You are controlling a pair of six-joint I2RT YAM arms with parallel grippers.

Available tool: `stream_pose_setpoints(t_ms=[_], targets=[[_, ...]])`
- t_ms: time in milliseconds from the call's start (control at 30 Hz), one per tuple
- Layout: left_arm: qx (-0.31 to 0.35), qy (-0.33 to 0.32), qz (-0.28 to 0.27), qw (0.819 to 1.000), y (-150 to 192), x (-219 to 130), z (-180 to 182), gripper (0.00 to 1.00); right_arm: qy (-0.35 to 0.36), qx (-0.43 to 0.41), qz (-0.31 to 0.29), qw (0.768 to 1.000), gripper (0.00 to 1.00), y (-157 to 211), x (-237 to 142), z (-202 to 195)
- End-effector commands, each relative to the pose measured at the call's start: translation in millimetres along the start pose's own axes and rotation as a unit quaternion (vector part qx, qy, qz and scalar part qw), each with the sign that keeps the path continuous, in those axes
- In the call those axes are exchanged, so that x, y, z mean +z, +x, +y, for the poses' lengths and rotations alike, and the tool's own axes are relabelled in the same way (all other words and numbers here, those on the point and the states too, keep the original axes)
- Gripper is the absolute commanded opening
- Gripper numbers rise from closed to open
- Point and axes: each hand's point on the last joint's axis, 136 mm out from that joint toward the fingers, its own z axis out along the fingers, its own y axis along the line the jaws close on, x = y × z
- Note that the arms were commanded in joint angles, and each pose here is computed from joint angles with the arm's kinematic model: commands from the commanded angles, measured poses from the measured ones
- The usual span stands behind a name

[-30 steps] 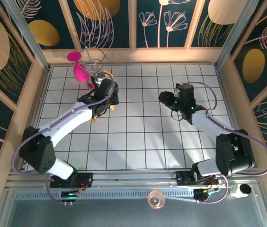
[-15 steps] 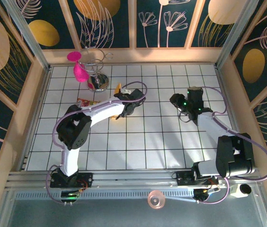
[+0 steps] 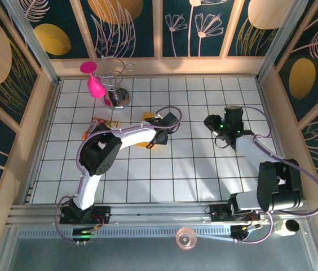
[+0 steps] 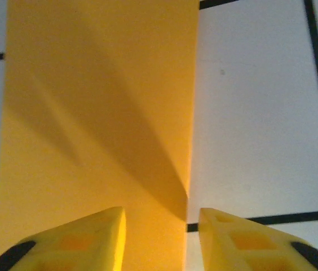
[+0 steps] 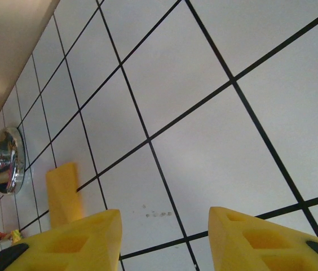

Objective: Fold a paper plane with a square sheet of paper (pick it up from the middle)

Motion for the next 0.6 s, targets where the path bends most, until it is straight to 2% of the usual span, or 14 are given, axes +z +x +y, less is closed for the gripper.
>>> stream_pose_setpoints(t_ms=[0,133,267,400,467,567], targets=[[-0.038,0.089,-0.030,0.995,-23.4,-30.3,-16.7,0.45,-0.014,-0.001,0.017,1.000,0.44,4.7,3.0,8.1],[-0.084,0.154,-0.044,0.984,-33.8,-50.3,-8.9,0.52,-0.026,-0.030,0.045,0.998,0.44,23.1,14.3,27.3],[-0.146,0.189,-0.063,0.969,-39.4,-64.2,19.0,0.61,-0.059,-0.072,0.088,0.992,0.42,61.0,30.5,64.3],[-0.197,0.183,-0.086,0.959,-36.2,-70.5,58.5,0.70,-0.106,-0.107,0.147,0.978,0.34,111.3,48.0,104.4],[-0.218,0.192,-0.089,0.953,-32.6,-71.7,70.6,0.74,-0.126,-0.124,0.175,0.969,0.27,133.8,54.7,122.6],[-0.252,0.203,-0.082,0.943,-15.7,-65.3,88.3,0.80,-0.140,-0.151,0.209,0.956,0.23,167.0,65.9,147.9]])
